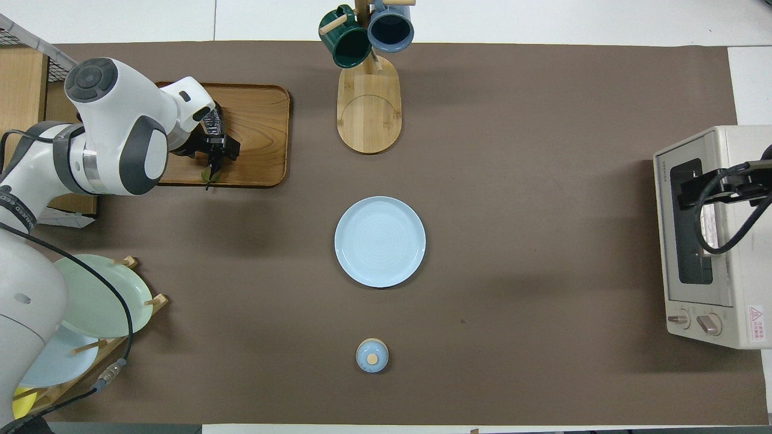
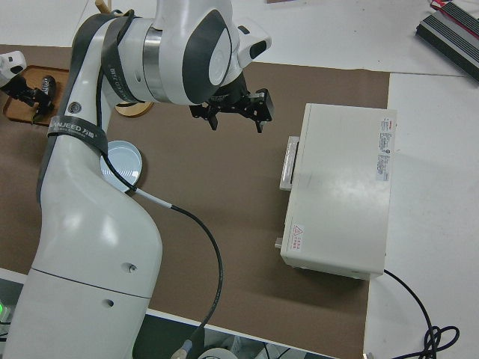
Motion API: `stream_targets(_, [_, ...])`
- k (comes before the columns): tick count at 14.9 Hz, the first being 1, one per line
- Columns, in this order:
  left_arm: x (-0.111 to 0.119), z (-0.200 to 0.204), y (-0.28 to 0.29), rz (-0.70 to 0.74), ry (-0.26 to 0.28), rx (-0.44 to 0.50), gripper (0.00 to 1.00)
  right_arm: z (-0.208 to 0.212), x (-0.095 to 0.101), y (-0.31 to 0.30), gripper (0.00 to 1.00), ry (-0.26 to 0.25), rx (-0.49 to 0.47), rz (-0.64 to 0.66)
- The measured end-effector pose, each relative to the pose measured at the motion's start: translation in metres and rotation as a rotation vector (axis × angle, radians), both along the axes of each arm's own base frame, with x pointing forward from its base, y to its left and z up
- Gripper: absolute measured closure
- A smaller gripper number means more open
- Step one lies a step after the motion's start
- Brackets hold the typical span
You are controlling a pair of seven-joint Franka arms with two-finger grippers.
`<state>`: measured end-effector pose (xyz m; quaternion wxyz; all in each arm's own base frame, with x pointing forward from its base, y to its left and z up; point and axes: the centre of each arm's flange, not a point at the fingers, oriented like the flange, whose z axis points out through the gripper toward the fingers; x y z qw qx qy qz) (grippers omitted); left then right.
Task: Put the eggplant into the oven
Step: 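Close the left gripper on the eggplant and lift it, then carry the eggplant with the left gripper over the light blue plate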
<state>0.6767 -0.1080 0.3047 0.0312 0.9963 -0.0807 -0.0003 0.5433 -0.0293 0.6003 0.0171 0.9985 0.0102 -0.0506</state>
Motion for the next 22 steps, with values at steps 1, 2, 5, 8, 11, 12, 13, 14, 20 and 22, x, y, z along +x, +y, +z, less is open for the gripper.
stream_targets(1, [0.001, 0.002, 0.000, 0.000, -0.003, 0.000, 0.20, 0.000, 0.000, 0.000, 0.00, 0.000, 0.000, 0.000])
stream_targets(2, [0.002, 0.003, 0.000, 0.000, -0.006, -0.001, 0.35, 0.000, 0.000, 0.000, 0.00, 0.000, 0.000, 0.000])
stream_targets(5, [0.003, 0.006, 0.000, 0.000, -0.011, -0.002, 0.69, 0.000, 0.000, 0.000, 0.00, 0.000, 0.000, 0.000])
stream_targets(8, [0.007, 0.018, -0.001, 0.015, -0.009, -0.010, 0.74, 0.000, 0.000, 0.000, 0.00, 0.000, 0.000, 0.000])
stream_targets(11, [0.006, 0.057, -0.011, 0.073, 0.000, -0.019, 0.74, 0.000, 0.000, 0.000, 0.00, 0.000, 0.000, 0.000])
stream_targets(12, [0.001, 0.076, -0.018, 0.094, 0.008, -0.023, 0.74, 0.000, 0.000, 0.000, 0.00, 0.000, 0.000, 0.000])
stream_targets(13, [-0.007, 0.097, -0.027, 0.113, 0.020, -0.035, 0.74, 0.000, 0.000, 0.000, 0.00, 0.000, 0.000, 0.000])
stream_targets(14, [-0.017, 0.118, -0.037, 0.129, 0.032, -0.046, 0.74, 0.000, 0.000, 0.000, 0.00, 0.000, 0.000, 0.000])
stream_targets(20, [-0.079, 0.184, -0.129, 0.171, 0.085, -0.071, 0.74, 0.000, 0.000, 0.000, 0.00, 0.000, 0.000, 0.000])
stream_targets(22, [-0.099, 0.174, -0.162, 0.146, 0.111, -0.065, 0.74, 0.000, 0.000, 0.000, 0.00, 0.002, 0.000, 0.000])
